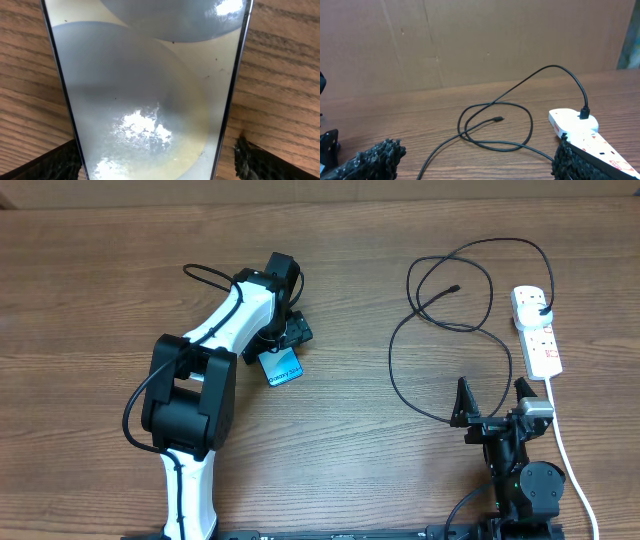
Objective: Plug charger to phone and switch on socket
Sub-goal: 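Close the left gripper on the phone's edge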
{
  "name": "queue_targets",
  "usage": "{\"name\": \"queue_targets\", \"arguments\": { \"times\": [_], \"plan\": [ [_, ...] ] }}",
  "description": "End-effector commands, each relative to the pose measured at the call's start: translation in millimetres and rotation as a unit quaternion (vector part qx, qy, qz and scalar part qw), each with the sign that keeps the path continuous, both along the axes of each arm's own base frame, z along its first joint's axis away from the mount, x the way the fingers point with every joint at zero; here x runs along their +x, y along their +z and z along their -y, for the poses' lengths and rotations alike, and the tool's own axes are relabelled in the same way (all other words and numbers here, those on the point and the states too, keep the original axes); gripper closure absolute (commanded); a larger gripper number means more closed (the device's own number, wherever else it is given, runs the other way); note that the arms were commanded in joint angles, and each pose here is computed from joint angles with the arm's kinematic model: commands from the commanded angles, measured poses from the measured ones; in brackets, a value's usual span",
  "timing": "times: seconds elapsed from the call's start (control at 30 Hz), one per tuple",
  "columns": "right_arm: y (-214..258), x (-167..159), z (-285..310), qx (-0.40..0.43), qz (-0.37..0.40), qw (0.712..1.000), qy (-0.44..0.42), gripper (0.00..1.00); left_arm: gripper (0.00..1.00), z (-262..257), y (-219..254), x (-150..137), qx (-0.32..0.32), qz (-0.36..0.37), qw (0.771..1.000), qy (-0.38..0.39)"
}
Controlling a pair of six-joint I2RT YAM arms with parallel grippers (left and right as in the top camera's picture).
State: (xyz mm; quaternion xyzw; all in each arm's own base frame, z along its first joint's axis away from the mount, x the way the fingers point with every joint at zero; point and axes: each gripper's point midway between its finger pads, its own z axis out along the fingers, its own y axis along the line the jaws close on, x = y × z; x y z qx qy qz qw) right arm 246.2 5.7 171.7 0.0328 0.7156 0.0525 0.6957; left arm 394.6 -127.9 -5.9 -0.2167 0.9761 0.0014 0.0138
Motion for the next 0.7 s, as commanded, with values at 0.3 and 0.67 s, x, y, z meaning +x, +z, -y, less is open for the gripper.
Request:
{"name": "queue_targets", "arguments": {
  "times": [0.3, 0.67],
  "plan": [
    [-2.4, 0.2, -1.9, -0.003, 0.001, 1.0, 0.004, 0.0, 0.0, -10.4, -64.7, -41.2, 0.016, -0.095, 0.995, 0.041],
    [-2.4, 0.2, -1.9, -0.003, 0.001, 1.0, 0.004, 0.0, 0.0, -15.0, -65.0, -38.1, 0.029, -0.086, 0.995, 0.044]
  ]
}}
